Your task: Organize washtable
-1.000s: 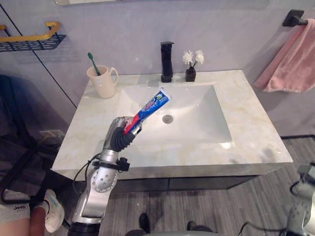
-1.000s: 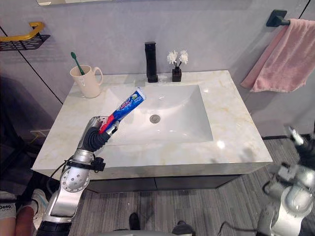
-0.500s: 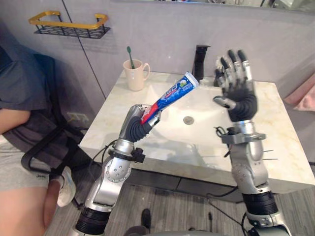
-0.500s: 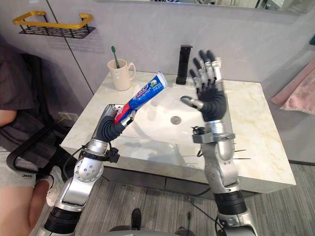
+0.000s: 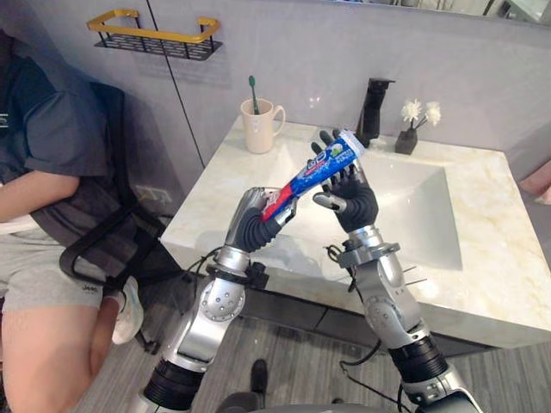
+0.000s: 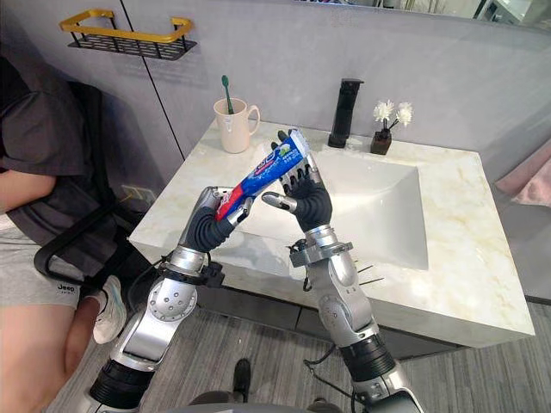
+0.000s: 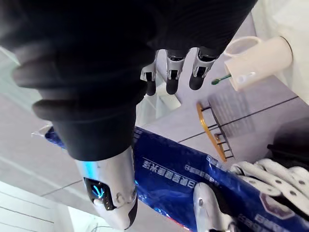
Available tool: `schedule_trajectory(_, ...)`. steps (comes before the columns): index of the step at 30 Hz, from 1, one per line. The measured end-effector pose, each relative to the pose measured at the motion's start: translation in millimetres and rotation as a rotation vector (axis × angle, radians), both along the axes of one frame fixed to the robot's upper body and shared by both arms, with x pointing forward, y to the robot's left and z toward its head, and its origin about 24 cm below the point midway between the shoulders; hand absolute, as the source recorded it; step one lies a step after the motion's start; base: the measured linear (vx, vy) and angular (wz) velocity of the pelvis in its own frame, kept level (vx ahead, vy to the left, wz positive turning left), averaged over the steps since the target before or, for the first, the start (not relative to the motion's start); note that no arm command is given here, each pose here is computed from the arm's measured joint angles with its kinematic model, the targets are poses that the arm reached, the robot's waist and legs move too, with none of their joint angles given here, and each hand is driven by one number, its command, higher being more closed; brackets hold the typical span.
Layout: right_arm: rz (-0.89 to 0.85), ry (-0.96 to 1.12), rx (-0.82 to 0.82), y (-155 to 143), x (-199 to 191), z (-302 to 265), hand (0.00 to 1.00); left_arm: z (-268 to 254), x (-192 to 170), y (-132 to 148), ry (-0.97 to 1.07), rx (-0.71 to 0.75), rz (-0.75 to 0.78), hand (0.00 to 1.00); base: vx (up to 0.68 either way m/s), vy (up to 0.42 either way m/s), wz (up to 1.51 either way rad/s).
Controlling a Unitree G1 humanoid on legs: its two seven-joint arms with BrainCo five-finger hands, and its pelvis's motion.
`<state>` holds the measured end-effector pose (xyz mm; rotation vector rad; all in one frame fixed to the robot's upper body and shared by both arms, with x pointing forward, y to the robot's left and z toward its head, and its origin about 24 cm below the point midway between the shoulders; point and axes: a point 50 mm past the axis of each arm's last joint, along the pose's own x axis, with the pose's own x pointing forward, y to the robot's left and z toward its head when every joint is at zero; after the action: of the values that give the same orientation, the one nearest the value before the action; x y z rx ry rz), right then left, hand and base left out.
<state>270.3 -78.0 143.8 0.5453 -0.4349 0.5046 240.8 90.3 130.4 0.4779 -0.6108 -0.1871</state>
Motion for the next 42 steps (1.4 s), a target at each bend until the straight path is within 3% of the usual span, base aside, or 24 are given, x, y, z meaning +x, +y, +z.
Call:
schedule_trajectory(5,0.041,0.026,-0.004,12.9,0.9,-4.6,0.0,-12.4,-1.5,-13.6,0.053,0.017,-0.054,1.0,0.0,0.0,0.0)
schedule_trajectory(6,0.045,0.033,0.005,14.1,0.9,-5.1,1.0,-13.7,-1.5,-15.3,0.062,0.01,-0.059,1.0,0.0,0.0,0.0)
schedule_trajectory(20,0.051,0.06,0.03,20.6,4.4,-3.2,1.0,-26.3,0.7,-25.3,0.175,-0.134,-0.116,1.0,0.0,-0.013,-0.03)
schedule_trajectory(21,0.051,0.059,0.03,20.7,4.4,-3.0,1.0,-27.6,0.9,-25.5,0.18,-0.14,-0.119,0.0,0.0,-0.009,-0.06)
schedule_trajectory(32,-0.01,-0.026,0.018,6.2,13.1,15.9,1.0,-46.3,-3.9,-13.2,0.241,-0.118,-0.056,0.0,-0.01,-0.009,-0.05)
schedule_trajectory(42,-0.233,-0.126,0.062,-50.9,10.8,32.8,1.0,-4.8,-7.9,60.2,-0.003,-0.224,0.272,0.0,0.01,-0.006,0.02)
